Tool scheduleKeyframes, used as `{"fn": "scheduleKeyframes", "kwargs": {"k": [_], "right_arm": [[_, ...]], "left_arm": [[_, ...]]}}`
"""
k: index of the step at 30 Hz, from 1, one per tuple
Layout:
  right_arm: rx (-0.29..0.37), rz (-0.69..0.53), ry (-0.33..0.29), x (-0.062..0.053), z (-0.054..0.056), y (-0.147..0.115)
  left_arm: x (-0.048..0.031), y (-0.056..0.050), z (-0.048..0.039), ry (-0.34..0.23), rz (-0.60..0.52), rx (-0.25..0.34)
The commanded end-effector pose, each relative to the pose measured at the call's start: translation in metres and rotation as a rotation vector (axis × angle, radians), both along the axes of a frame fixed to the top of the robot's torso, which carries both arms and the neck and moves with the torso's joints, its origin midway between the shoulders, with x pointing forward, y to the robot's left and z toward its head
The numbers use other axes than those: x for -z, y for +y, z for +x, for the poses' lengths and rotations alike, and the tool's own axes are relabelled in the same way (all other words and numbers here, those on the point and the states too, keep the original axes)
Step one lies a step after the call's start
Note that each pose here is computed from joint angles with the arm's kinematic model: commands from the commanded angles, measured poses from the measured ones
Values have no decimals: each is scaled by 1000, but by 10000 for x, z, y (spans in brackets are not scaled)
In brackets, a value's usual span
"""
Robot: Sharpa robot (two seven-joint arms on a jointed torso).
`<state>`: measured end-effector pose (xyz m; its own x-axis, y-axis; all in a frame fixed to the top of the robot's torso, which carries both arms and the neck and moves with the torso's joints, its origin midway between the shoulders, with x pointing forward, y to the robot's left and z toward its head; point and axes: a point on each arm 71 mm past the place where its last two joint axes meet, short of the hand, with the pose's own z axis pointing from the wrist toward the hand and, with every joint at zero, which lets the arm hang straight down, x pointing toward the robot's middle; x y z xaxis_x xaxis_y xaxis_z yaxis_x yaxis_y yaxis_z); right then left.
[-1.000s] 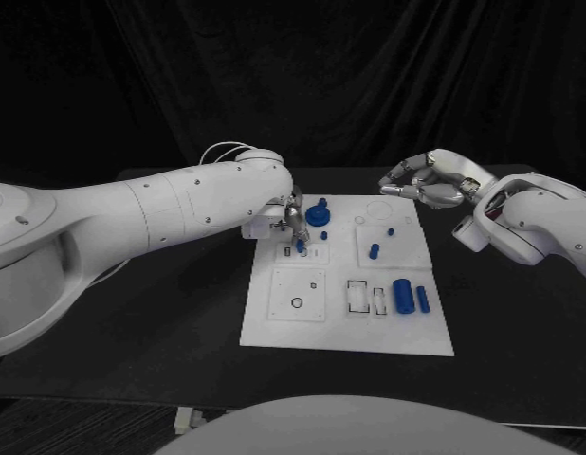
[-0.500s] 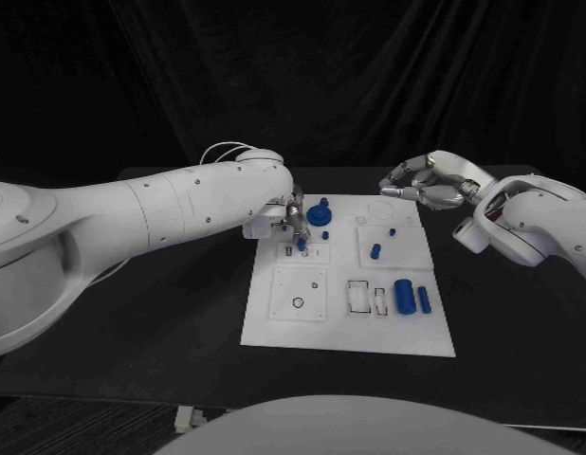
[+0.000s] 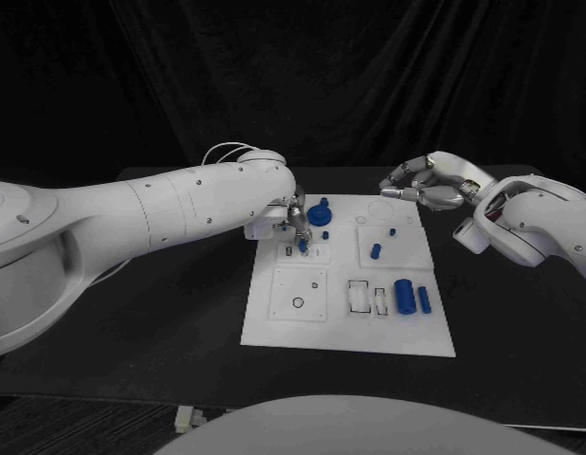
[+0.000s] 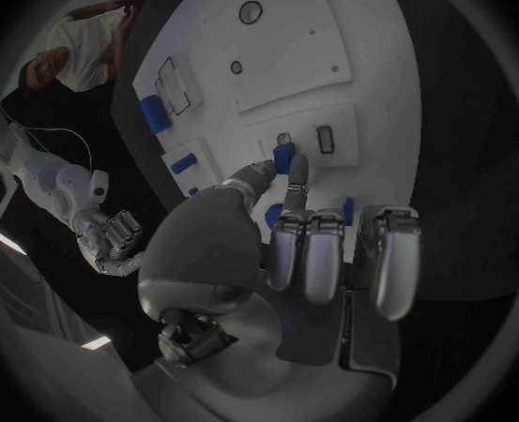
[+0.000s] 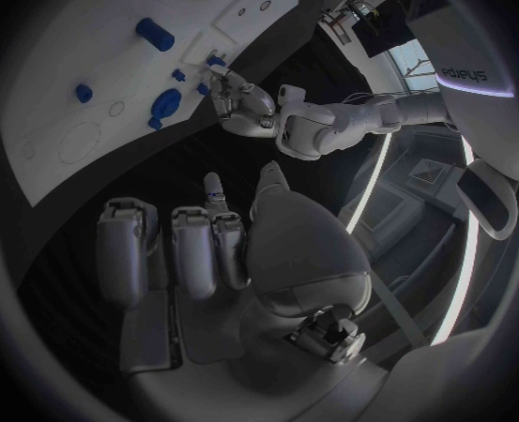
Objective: Assemble the parts on the task board
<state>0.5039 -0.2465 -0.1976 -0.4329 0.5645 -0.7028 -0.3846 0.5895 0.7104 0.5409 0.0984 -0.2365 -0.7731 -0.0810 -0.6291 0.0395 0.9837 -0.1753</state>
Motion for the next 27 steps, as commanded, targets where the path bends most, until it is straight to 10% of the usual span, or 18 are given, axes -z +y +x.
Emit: {"fn": "scheduleKeyframes", "kwargs": {"k": [1,27], "right_arm": [[2,-11,20,25,-2,-1],[1,-17,37,47,-1,10]], "left_arm": [[2,-14,-11,9,-1,0],[15,26,-31,41,-63,-70]]}}
